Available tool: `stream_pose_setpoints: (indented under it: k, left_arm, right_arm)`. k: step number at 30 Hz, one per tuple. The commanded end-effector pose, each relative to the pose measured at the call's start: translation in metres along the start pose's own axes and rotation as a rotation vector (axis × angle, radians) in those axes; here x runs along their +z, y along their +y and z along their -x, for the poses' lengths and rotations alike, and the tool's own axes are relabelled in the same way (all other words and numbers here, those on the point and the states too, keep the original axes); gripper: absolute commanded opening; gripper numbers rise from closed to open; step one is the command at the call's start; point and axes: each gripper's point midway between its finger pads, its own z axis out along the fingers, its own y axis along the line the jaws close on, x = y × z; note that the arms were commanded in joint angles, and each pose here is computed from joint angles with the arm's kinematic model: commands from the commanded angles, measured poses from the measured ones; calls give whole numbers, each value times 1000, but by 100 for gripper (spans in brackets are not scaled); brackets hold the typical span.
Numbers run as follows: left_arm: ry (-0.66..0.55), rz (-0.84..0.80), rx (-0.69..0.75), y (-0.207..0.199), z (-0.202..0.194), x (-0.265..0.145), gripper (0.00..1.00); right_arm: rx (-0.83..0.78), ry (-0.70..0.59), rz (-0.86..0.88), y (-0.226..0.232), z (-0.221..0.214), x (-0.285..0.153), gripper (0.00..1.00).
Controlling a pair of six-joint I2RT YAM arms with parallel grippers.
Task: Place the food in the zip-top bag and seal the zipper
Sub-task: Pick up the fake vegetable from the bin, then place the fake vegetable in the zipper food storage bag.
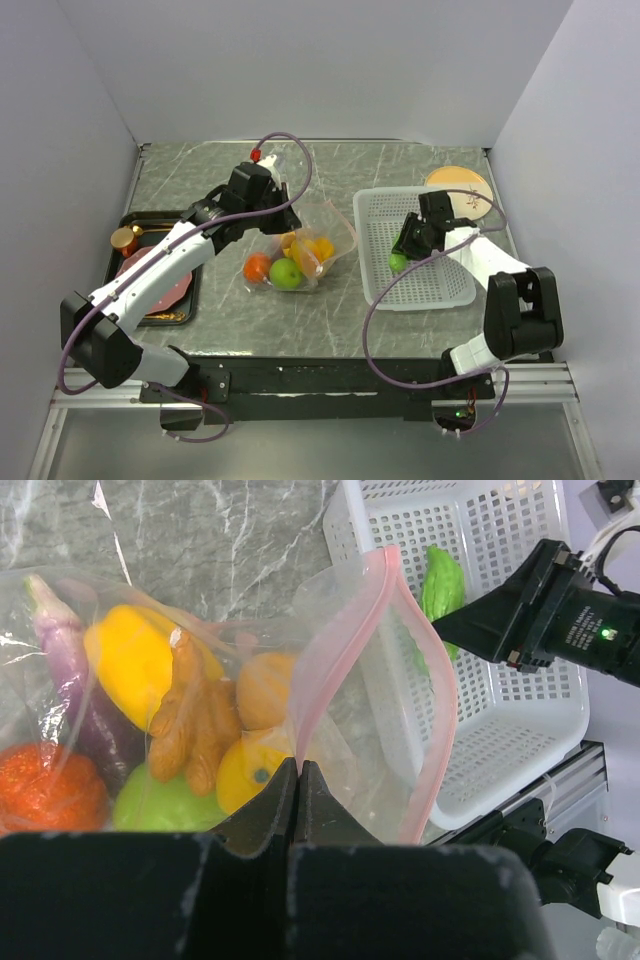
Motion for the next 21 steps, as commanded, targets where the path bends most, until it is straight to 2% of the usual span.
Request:
stream_pose_setpoints:
  k: [1,6,12,16,21]
  left_arm:
    - [-39,-43,19,-10,9,-11,1]
    - [-38,-48,21,-11,9,-10,1]
    - [-41,-48,18,-12,11,-9,1]
    - [-36,-69,14,-17,11,-9,1]
    - [-30,-85,18,-21,12,-8,1]
  right_arm:
    - [-4,-74,69,17,17,-23,17]
    - [-2,-140,144,33,29,-50,16]
    - [-25,-254,353,72,45,-104,16]
    - [-86,-312,472,102,50,-143,16]
    - [-181,-316,582,139,42,-170,17]
